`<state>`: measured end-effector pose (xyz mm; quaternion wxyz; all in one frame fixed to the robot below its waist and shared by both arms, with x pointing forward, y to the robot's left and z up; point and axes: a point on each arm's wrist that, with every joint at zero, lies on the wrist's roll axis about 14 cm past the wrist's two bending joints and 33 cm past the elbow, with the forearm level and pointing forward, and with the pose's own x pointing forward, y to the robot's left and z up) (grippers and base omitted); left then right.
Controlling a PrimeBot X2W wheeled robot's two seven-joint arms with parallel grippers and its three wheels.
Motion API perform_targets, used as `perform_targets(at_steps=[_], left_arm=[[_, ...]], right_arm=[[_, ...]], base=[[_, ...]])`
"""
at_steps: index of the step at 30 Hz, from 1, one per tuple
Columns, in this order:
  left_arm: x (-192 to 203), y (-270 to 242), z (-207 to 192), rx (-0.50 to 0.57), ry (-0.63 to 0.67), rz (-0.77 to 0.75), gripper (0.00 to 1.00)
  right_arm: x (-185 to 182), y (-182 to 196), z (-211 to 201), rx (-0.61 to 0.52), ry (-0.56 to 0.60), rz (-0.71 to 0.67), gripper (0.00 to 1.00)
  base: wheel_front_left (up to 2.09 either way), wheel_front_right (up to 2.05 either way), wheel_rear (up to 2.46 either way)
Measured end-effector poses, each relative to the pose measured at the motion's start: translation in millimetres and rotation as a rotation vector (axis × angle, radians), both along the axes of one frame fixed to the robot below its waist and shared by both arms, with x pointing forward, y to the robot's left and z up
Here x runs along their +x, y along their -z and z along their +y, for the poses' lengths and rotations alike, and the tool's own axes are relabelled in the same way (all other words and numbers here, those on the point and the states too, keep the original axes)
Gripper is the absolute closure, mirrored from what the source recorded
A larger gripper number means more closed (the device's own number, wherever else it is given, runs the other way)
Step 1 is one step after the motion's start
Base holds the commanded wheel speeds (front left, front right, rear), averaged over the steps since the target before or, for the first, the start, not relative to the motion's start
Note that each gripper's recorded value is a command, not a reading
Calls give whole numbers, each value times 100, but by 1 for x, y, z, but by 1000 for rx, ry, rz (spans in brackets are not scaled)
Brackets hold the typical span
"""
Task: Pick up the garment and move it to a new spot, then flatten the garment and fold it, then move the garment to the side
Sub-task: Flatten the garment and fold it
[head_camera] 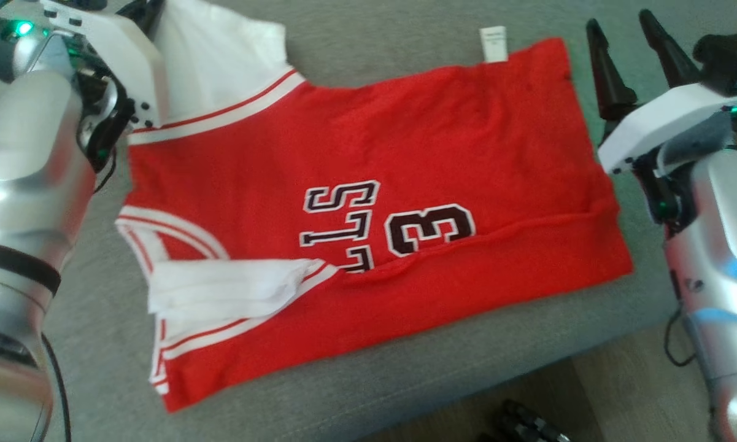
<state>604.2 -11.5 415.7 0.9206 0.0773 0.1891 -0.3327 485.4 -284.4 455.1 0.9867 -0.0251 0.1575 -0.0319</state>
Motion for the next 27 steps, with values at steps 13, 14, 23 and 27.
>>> perform_targets(at_steps=[13, 14, 23, 27], left_arm=[[-24, -36, 32, -83, -33, -84, 100], [-27, -37, 33, -84, -28, -87, 100], [-32, -37, 26, -110, -8, -86, 100], [-31, -35, 27, -112, -7, -86, 100]], right_arm=[[4, 36, 1, 29, -23, 204, 0], [5, 39, 1, 26, -25, 219, 0], [21, 61, -1, 15, -26, 312, 0], [14, 81, -4, 20, -10, 383, 0]], base=[[0, 0, 0], [0, 0, 0], [0, 0, 0], [0, 0, 0]])
